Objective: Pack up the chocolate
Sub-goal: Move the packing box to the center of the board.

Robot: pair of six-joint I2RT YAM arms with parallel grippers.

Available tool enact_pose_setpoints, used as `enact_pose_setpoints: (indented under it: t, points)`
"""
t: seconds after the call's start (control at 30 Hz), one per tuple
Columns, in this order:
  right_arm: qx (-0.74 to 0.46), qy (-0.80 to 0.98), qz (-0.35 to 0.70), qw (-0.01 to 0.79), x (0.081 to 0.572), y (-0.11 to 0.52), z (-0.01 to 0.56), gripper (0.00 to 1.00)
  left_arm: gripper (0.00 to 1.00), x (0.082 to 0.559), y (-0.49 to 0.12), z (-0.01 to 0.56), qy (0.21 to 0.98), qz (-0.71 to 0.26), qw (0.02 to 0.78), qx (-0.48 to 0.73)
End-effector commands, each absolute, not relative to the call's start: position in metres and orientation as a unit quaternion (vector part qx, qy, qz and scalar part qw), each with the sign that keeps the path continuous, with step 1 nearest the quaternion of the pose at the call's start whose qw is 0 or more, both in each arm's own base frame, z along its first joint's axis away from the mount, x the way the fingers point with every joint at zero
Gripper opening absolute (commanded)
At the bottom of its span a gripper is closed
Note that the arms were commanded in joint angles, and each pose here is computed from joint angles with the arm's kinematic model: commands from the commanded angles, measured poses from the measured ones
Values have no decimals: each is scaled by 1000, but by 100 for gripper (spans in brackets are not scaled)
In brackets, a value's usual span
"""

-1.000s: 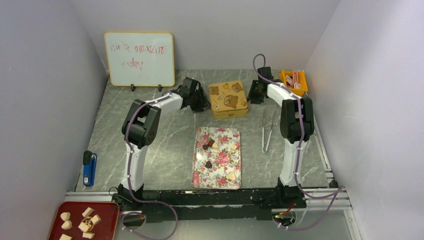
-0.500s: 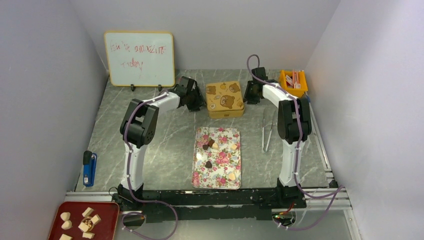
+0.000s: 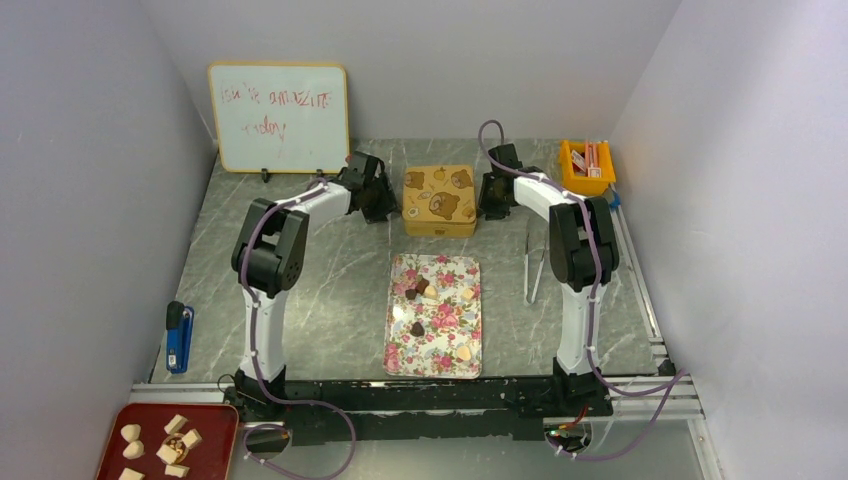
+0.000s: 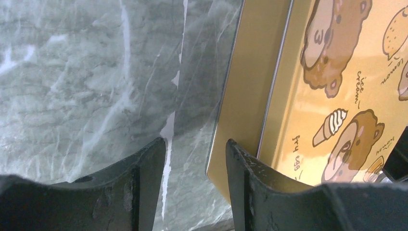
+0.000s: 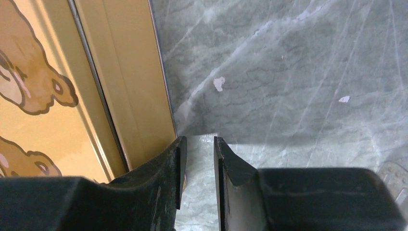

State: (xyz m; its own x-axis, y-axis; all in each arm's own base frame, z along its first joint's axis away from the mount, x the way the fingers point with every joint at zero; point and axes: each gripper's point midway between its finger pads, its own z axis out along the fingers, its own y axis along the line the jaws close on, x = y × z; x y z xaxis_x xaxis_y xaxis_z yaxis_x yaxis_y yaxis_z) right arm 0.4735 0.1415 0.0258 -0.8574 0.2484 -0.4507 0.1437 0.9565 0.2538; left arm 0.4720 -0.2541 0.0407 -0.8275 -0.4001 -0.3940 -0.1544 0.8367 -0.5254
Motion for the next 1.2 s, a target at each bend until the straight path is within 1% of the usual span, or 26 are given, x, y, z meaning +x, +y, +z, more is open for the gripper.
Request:
enact_pose_setpoints:
  t: [0.0,0.43,0.93,1.17]
  points:
    - [75,950,161,258,463,183,56,32,55,463,-278,83,911,-289,272,-116]
    - [67,951,157,257,457,183,59,32,55,456,-272,88,911,-283,274,-119]
    - [76,954,143,253,455,168,53,33,56,443,-261,71,924,-255,257,-125]
    - [81,954,139,253,456,159,53,33,55,444,-258,71,925,-247,260,-129]
